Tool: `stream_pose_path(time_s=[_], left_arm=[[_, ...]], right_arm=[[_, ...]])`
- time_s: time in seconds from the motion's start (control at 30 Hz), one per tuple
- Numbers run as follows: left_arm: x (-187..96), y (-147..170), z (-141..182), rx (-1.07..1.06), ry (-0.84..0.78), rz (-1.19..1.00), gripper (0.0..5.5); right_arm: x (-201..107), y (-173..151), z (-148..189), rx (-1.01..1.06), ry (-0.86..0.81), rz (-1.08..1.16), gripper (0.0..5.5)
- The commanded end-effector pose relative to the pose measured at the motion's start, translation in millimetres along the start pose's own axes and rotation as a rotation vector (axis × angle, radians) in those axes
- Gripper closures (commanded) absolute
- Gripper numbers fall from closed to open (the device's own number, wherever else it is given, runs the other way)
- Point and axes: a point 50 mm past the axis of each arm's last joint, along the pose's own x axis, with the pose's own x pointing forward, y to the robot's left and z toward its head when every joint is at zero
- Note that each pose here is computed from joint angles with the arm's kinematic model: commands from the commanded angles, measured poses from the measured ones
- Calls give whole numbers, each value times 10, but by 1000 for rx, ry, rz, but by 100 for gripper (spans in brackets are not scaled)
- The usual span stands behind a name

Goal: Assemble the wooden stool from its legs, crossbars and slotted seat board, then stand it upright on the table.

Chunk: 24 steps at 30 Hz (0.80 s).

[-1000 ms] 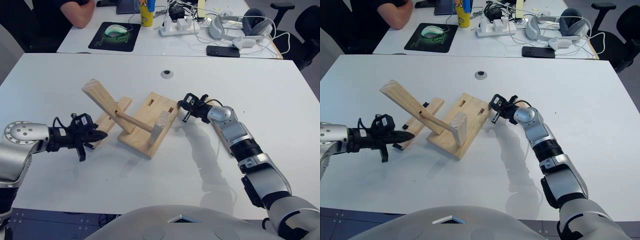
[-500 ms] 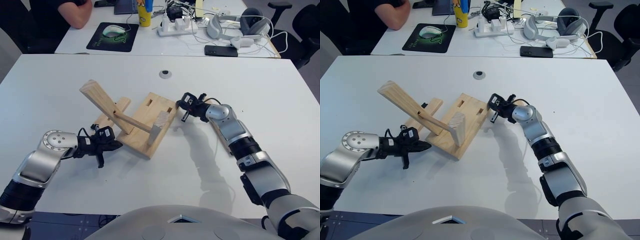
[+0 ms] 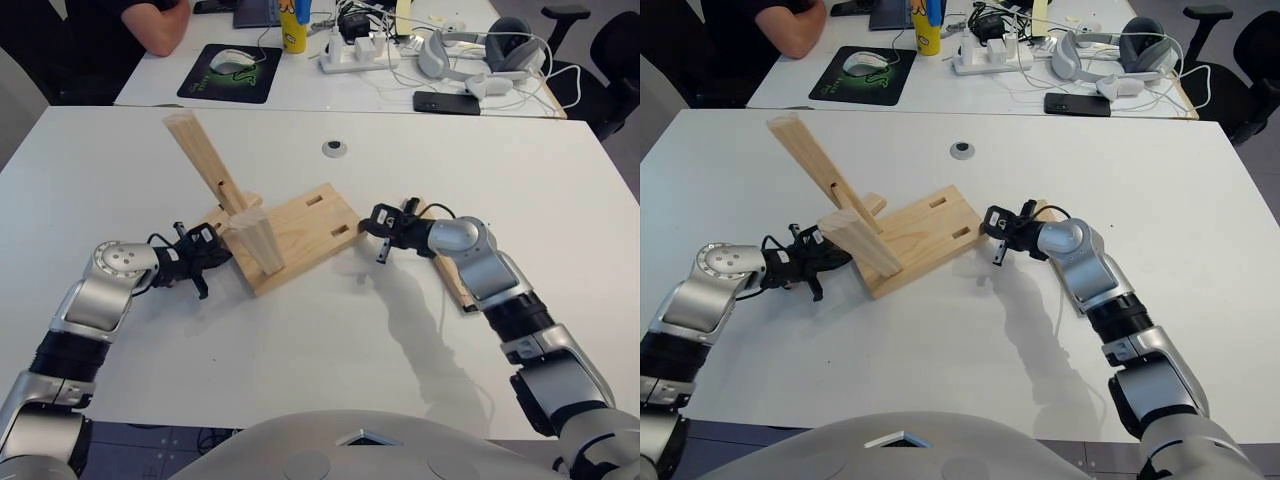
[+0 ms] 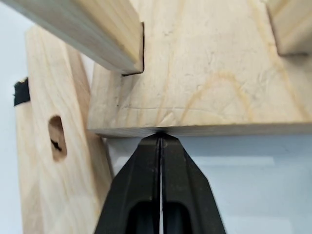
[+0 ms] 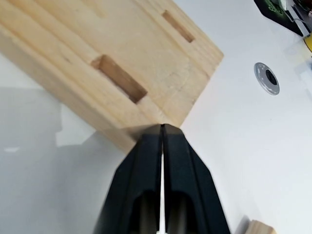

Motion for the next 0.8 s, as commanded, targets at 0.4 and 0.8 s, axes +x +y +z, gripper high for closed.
stream_pose_path(time_s=[0.4, 0.8], left_arm=[[889, -186, 679, 139, -222, -216, 546], [463, 234, 662, 196, -239, -16, 546]], right_arm=[[-103, 1013, 133, 188, 40, 558, 550], [-139, 674, 471, 315, -144, 431, 550]])
